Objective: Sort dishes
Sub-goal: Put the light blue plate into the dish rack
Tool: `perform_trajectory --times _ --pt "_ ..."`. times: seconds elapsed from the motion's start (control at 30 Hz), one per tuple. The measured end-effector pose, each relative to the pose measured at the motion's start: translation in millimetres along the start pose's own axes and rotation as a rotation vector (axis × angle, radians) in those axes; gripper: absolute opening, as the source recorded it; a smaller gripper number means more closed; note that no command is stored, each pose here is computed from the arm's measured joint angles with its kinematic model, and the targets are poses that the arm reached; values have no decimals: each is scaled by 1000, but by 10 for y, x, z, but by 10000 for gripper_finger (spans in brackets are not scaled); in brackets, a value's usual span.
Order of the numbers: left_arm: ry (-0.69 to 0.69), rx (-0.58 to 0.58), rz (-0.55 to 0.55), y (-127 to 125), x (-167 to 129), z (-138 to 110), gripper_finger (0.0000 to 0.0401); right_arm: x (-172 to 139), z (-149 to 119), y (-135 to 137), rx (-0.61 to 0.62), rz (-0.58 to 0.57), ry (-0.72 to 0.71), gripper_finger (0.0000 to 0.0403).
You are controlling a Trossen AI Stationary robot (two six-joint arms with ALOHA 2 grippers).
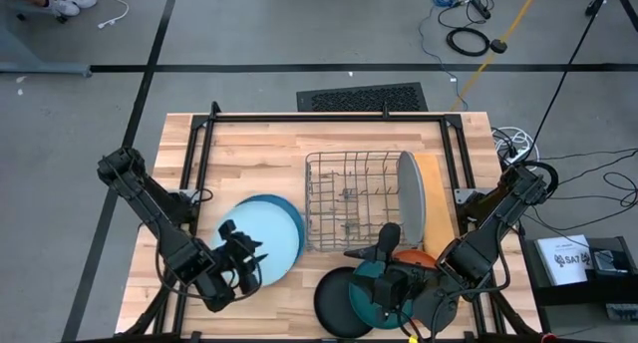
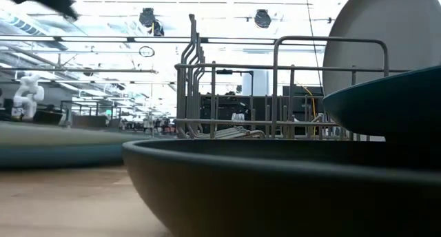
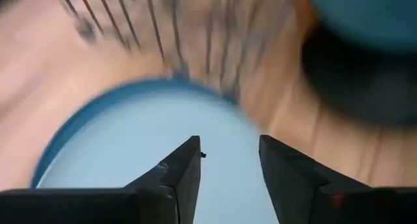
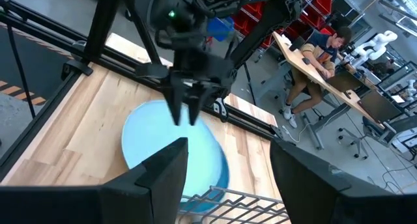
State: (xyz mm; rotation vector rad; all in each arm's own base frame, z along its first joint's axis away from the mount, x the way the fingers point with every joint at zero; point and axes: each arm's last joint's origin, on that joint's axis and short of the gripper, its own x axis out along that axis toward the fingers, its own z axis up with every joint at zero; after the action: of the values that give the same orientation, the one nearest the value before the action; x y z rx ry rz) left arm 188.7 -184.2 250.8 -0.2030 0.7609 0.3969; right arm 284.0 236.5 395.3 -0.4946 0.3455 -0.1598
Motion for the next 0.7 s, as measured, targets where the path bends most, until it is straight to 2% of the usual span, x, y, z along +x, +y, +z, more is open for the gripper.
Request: perform_trajectory --times 0.1,0.27,0.5,0.57,0.7 --pt "155 28 -9 42 15 -40 159 -1 0 1 -1 0 0 210" --pt "367 119 -117 17 0 -96 159 0 -1 0 -1 0 0 210" --pt "453 289 -299 -164 -36 -230 161 20 -6 -16 -1 -5 6 210" --pt "500 327 -311 -231 26 -312 169 31 -8 -24 0 -5 8 210" --pt "587 443 -265 -338 210 -540 190 41 -10 -32 0 -7 9 210"
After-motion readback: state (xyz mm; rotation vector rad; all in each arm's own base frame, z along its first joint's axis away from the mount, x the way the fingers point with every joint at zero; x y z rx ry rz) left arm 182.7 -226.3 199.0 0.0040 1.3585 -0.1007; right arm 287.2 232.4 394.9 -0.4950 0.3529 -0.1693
